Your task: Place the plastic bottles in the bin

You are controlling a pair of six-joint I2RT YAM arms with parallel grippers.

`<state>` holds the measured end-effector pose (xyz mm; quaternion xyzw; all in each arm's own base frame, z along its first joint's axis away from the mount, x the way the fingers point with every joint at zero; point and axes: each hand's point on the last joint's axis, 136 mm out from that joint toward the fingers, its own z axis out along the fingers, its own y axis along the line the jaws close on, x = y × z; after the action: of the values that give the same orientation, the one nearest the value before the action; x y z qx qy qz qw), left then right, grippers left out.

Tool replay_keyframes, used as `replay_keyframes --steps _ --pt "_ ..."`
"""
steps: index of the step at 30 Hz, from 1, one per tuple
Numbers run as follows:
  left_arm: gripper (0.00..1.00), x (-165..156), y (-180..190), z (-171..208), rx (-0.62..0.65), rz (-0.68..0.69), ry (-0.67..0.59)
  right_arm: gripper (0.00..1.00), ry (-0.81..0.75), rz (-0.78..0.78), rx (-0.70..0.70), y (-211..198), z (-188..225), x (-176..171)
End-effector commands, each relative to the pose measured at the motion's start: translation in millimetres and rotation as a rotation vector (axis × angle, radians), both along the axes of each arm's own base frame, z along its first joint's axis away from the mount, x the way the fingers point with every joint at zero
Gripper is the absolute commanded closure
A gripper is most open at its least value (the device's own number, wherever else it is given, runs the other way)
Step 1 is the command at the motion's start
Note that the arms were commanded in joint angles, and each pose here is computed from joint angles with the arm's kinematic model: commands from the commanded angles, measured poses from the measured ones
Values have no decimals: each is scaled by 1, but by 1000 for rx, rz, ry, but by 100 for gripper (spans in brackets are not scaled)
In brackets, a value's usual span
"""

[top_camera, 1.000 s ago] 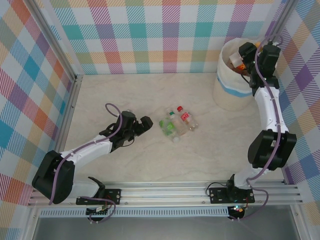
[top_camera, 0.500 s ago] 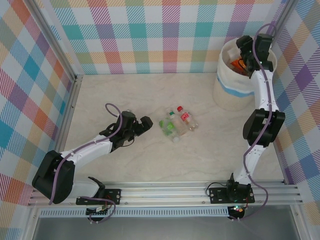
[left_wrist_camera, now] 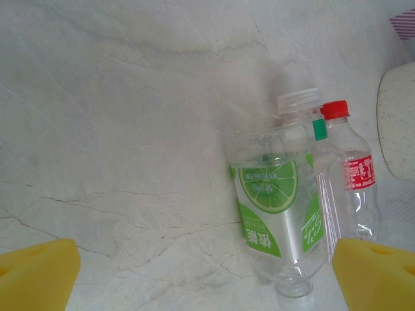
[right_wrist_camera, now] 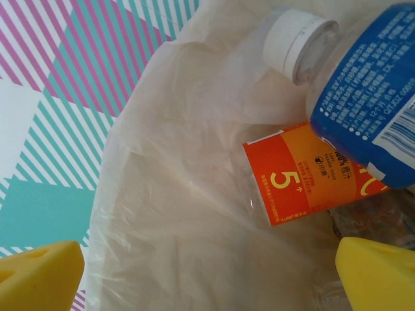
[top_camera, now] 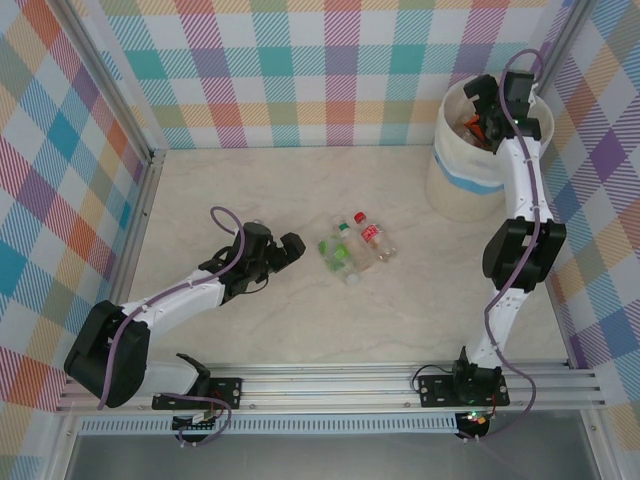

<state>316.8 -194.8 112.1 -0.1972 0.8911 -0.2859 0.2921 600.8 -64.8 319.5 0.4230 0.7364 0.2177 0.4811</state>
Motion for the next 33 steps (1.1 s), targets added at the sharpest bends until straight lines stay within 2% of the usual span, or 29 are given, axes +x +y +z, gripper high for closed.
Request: replay_keyframes --steps 1,10,20,26,30,33 --pt "0 -2 1 4 11 -5 -18 0 -63 -1 -46 1 39 -17" --pt "0 -4 2 0 16 -8 -10 0 -140 102 -98 22 58 -23" --pt "0 -3 2 -6 23 -7 15 0 -163 315 -381 81 80 -47" --pt "0 -2 3 -10 26 -3 27 0 -219 502 -578 129 89 -75" --pt "0 -1 2 -11 22 -3 35 0 -266 669 -610 164 80 -98" --pt "0 0 1 -12 15 -2 41 0 -280 861 -636 198 57 -114"
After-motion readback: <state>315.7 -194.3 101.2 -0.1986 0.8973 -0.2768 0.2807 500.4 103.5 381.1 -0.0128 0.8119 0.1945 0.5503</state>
